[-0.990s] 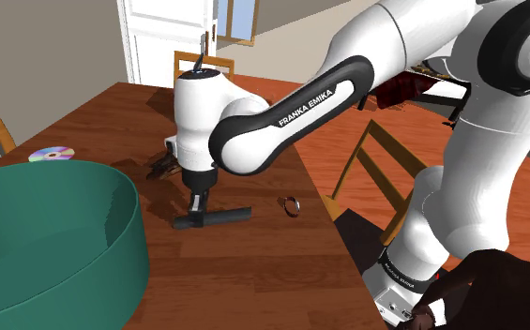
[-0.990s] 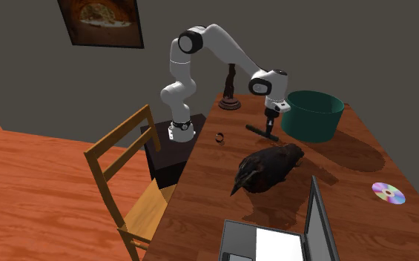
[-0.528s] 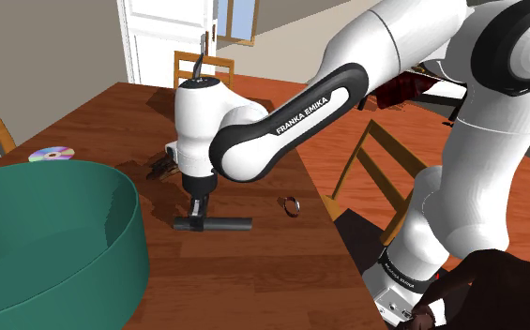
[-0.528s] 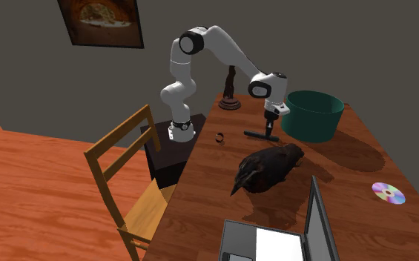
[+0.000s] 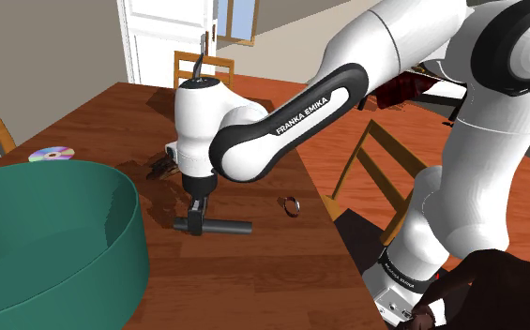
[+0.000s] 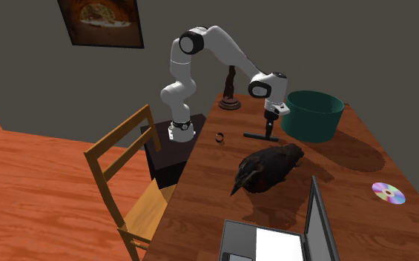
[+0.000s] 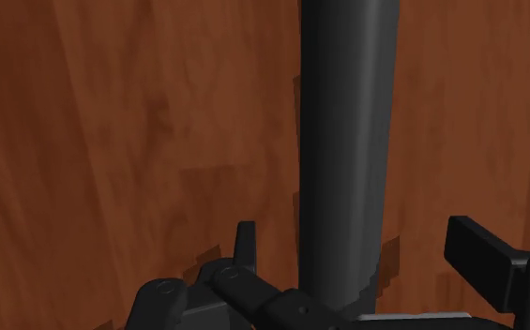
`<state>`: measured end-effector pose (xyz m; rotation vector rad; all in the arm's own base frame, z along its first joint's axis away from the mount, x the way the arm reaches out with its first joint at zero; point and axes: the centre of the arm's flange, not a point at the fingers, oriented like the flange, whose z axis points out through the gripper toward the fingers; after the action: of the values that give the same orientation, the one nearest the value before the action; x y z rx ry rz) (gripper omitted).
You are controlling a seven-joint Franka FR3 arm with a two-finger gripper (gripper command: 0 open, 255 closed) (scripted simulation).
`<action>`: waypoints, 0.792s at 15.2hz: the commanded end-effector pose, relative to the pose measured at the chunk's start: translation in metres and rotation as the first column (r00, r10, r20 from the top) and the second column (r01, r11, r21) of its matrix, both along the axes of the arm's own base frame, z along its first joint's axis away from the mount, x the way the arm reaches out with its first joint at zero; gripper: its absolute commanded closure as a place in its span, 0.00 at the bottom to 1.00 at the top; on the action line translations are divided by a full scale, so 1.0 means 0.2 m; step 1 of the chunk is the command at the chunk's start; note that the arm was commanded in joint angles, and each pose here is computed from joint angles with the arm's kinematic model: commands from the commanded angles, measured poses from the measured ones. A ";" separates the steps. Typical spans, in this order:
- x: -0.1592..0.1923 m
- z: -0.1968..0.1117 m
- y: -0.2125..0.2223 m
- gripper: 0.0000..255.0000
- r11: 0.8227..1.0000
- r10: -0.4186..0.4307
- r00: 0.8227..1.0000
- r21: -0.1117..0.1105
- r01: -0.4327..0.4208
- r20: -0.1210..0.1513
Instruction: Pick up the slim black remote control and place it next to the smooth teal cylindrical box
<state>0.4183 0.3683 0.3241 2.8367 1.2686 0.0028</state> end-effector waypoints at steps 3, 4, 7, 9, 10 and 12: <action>0.00 0.20 0.01 0.00 1.000 0.000 1.000 0.000 0.000 0.000; 0.00 0.25 0.01 0.00 1.000 0.000 1.000 0.000 0.000 0.000; 0.00 0.25 0.01 0.00 1.000 0.000 1.000 0.000 0.000 0.000; 0.00 0.25 0.01 0.00 1.000 0.000 1.000 0.000 0.000 0.000; 0.00 0.25 0.01 0.00 1.000 0.000 1.000 0.000 0.000 0.000; 0.00 0.25 0.01 0.00 1.000 0.000 1.000 0.000 0.000 0.000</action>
<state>0.4175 0.3697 0.3741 2.8367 1.2686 0.0028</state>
